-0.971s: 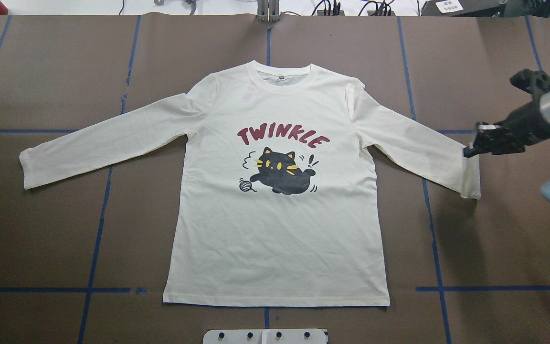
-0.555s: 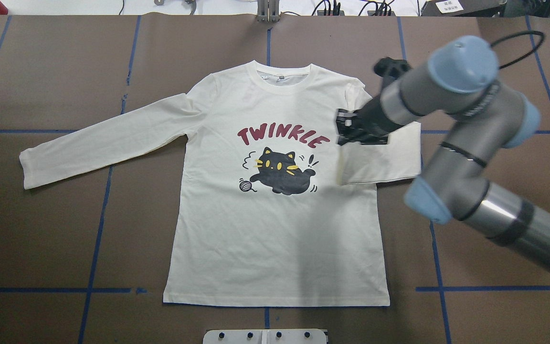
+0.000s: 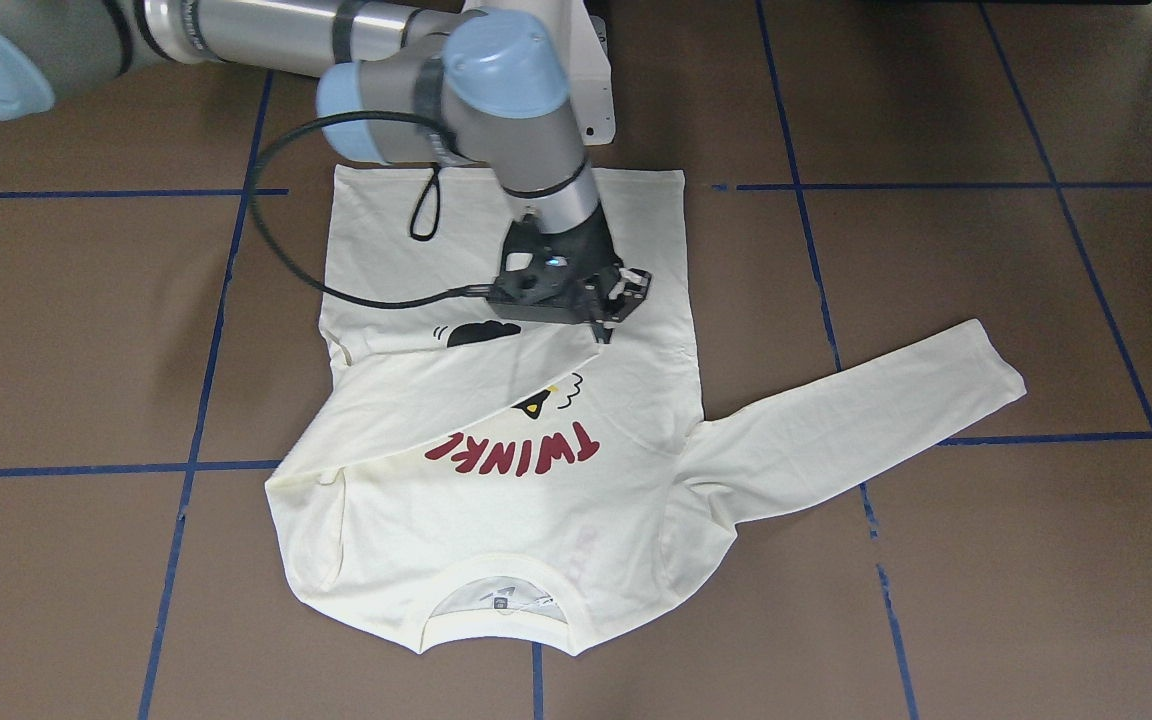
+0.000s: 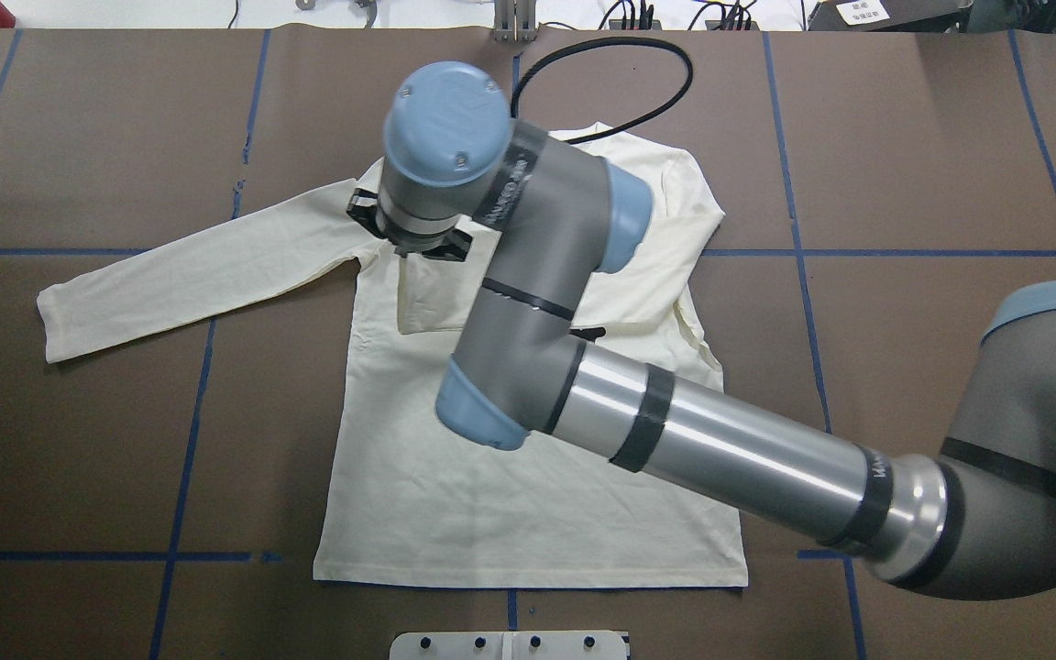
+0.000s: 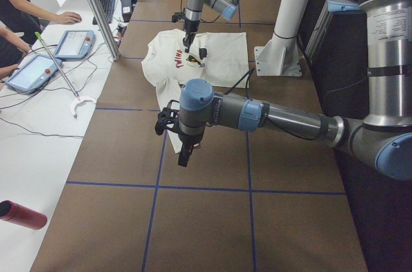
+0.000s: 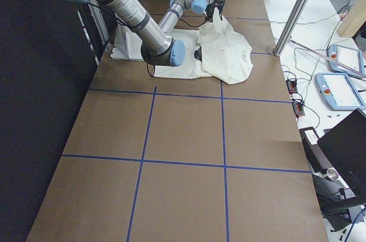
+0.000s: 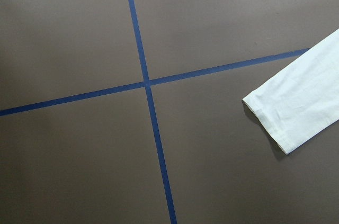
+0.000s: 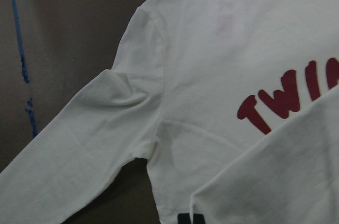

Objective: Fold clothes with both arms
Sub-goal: 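Carry the sleeve across the shirt front toward the other sleeve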

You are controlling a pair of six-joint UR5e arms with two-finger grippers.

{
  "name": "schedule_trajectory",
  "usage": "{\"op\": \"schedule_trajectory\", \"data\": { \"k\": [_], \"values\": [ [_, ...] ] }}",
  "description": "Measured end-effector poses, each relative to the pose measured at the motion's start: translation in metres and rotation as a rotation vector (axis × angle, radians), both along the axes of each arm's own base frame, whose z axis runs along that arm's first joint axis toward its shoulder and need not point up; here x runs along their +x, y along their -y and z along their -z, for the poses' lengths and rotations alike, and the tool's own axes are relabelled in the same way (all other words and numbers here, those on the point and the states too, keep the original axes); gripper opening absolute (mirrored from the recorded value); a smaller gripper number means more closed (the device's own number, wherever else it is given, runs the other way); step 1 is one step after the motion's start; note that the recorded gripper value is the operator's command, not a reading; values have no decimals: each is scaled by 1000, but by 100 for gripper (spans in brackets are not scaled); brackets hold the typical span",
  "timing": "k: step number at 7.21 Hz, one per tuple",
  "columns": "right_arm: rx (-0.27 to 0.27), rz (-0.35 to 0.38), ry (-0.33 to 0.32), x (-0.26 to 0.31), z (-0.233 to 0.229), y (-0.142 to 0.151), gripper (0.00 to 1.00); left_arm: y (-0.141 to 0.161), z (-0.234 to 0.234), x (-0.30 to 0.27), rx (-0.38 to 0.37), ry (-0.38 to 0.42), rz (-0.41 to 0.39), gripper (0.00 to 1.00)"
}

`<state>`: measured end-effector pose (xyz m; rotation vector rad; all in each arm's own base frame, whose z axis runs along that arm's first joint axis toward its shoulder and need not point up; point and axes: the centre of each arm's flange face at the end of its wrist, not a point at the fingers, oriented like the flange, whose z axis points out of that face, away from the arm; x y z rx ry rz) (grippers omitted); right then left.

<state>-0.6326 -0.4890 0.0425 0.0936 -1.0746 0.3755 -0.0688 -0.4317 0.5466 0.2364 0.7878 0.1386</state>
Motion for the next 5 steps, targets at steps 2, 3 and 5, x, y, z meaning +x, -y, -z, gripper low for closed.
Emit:
{"op": "schedule_trajectory", "data": {
  "k": [2, 3, 5],
  "values": [
    [64, -28, -4, -58, 5, -33, 0, 0, 3, 0, 8, 0, -1, 100],
    [76, -27, -1, -71, 4, -43, 0, -1, 6, 0, 14, 0, -1, 100],
    [88, -25, 13, -88, 4, -48, 100, -1, 13, 4, 23, -37, -14, 100]
  ]
}}
